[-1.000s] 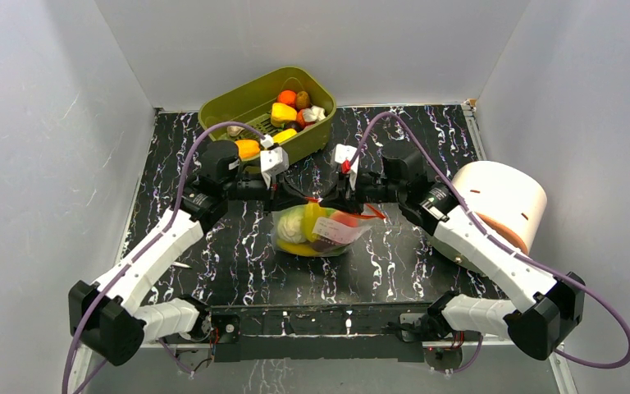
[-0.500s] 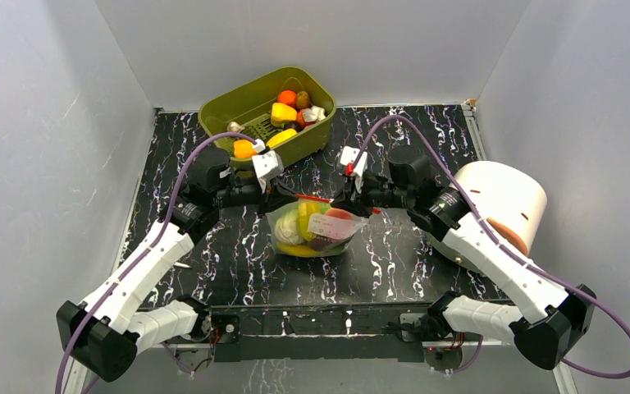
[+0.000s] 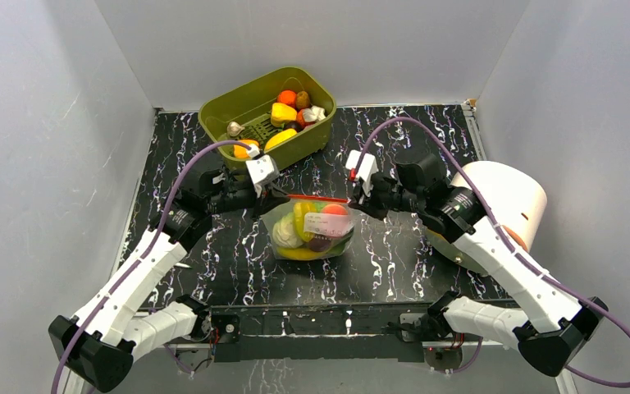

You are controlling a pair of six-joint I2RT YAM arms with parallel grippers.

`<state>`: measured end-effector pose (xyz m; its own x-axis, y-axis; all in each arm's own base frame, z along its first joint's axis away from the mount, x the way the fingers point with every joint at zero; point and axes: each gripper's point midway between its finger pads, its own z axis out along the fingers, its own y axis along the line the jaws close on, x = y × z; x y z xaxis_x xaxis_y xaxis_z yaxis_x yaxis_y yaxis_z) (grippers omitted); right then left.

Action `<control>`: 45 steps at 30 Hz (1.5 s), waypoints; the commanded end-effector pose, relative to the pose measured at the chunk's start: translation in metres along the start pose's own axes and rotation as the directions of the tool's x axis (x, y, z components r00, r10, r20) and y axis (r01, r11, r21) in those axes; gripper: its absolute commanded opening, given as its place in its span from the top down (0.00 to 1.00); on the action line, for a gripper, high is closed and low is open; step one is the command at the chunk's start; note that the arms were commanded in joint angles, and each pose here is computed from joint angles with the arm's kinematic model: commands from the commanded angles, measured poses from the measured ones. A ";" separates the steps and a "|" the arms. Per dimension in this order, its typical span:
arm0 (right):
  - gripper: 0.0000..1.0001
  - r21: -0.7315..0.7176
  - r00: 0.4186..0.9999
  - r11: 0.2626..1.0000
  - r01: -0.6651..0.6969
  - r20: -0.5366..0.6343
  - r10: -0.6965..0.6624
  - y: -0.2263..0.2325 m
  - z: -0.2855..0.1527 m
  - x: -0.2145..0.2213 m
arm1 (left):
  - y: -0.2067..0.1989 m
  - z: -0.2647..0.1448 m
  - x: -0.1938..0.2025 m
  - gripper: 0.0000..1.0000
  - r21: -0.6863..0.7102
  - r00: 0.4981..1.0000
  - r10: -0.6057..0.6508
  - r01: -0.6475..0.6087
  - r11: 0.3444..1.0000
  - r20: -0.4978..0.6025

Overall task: Place the food in the zip-top bag and seal the zipper
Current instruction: Zip the zipper food storage bag, then place the zipper food storage bag at the center of the board.

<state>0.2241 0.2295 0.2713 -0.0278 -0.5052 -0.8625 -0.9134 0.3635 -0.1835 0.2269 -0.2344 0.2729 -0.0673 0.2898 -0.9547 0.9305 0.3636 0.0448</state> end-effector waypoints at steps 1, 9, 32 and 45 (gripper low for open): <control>1.00 0.143 0.996 0.989 0.043 -0.089 -0.030 -0.020 -0.033 0.005 | 0.011 -0.013 -0.004 1.00 -0.084 0.999 0.051 -0.051 0.995 -0.001; 1.00 0.311 0.981 0.950 0.034 -0.194 0.029 -0.042 -0.066 0.018 | 0.017 -0.017 0.000 1.00 -0.126 0.999 0.032 -0.035 0.991 -0.030; 1.00 0.141 0.833 0.867 -0.478 0.387 0.396 0.004 -0.083 -0.050 | -0.050 -0.006 -0.004 1.00 0.185 0.912 -0.410 0.407 0.895 -0.024; 1.00 0.537 0.875 0.692 -0.483 0.267 0.403 -0.084 -0.012 0.028 | 0.035 0.011 -0.016 0.45 -0.199 0.895 -0.443 0.444 0.874 0.050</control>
<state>0.2551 0.1850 0.2339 -0.4330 -0.1193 -0.8935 -0.4996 0.8568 0.1277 0.2386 -0.2468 0.2378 -0.5738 0.1400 -0.8069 0.7309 0.5320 -0.4275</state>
